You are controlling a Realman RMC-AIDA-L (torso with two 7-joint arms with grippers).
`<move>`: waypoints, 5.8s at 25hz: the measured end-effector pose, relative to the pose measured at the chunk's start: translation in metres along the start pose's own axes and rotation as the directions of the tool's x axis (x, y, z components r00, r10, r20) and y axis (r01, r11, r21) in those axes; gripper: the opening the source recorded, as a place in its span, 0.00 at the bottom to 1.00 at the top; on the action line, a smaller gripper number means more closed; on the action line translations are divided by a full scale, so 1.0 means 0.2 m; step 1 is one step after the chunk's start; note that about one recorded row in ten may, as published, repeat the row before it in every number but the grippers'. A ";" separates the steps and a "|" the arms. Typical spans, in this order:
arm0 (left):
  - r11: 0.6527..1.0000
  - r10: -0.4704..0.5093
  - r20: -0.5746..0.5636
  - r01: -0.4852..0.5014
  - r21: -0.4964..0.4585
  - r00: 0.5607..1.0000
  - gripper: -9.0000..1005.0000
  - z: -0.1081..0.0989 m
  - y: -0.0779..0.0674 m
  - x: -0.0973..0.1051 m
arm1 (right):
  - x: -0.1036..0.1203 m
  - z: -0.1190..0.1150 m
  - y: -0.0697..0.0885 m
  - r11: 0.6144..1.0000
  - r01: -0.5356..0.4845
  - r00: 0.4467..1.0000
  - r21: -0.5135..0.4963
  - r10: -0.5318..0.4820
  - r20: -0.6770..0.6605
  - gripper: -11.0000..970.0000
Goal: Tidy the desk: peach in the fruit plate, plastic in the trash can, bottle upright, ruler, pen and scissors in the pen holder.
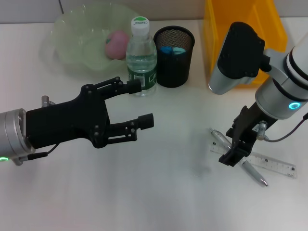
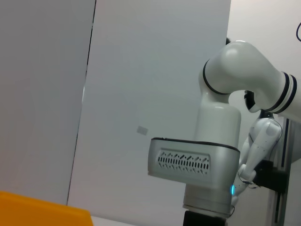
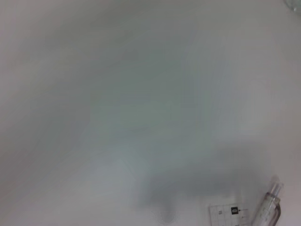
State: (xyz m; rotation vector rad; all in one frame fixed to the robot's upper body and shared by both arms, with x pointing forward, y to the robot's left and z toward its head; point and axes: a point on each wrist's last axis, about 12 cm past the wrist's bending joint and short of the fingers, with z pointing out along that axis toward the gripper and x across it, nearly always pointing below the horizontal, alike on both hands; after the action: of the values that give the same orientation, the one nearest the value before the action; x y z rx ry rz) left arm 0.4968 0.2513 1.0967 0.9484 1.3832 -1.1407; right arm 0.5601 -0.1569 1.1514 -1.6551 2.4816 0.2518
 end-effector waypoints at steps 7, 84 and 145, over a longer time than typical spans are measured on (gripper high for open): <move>1.000 0.002 0.000 -0.002 0.000 1.000 0.80 0.00 0.00 0.00 | -0.01 0.04 0.01 1.000 0.019 1.000 0.006 -0.019 -0.011 0.75; 0.999 0.016 0.013 -0.016 -0.034 1.000 0.80 0.00 0.03 -0.01 | -0.10 0.15 0.05 0.990 0.131 0.991 0.055 -0.130 -0.014 0.74; 0.999 0.020 0.013 -0.019 -0.051 1.000 0.80 -0.01 0.04 -0.01 | -0.09 0.15 0.05 0.991 0.120 0.993 0.058 -0.120 -0.014 0.54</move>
State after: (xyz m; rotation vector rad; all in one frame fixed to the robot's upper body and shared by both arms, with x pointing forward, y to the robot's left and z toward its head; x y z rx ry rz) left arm 0.5045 0.2543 1.0984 0.9143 1.3827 -1.0912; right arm 0.5576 -0.1305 1.1274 -1.7779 2.3617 0.1551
